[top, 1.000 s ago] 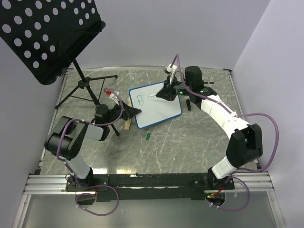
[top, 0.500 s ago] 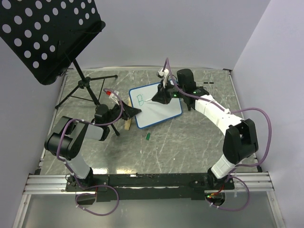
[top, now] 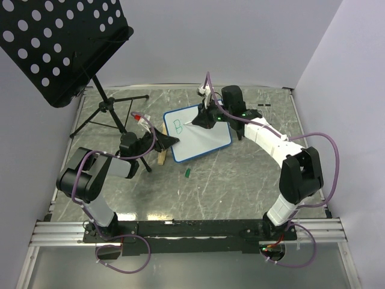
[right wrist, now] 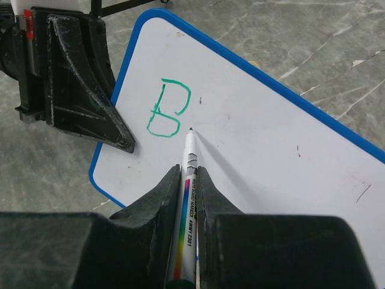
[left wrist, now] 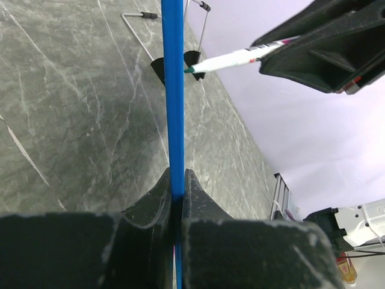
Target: Write a sentence on the whiteboard
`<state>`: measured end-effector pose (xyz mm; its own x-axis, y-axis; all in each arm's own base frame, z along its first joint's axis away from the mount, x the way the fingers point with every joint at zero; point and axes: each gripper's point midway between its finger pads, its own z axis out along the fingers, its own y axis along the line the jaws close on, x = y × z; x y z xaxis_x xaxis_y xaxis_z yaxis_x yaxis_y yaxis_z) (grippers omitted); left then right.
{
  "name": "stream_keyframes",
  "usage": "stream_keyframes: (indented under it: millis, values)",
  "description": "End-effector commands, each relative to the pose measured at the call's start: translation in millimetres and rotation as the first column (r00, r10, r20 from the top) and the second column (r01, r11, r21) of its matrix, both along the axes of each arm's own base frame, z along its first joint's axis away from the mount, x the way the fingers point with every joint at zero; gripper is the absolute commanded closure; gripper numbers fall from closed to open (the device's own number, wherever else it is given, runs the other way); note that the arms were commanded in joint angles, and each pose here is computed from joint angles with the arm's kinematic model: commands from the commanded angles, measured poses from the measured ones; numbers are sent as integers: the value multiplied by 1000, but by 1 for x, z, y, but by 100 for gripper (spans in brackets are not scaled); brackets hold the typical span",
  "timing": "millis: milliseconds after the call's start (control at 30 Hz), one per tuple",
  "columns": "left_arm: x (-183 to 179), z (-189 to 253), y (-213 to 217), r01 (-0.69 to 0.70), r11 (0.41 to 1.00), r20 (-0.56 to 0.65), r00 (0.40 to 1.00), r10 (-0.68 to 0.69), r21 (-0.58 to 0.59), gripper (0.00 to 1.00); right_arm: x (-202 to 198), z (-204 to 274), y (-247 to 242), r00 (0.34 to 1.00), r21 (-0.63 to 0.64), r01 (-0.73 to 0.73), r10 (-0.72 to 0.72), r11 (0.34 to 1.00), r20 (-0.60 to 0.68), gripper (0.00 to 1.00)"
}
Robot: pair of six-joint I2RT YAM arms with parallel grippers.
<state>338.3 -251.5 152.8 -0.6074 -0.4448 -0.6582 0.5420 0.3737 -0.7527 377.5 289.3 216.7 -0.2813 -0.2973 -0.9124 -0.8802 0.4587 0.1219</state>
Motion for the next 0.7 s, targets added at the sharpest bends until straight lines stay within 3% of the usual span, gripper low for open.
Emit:
stream_keyframes:
  millis: [0,667]
  values:
    - [-3,61,-3,39,995,215,976,-19,-89,99,13,19,9,998,21,-3,1,1000,63,100]
    - [2,62,-4,25,996,213,977,-5,-90,99,-9,-4,3,998,-37,-55,56,998,14,100]
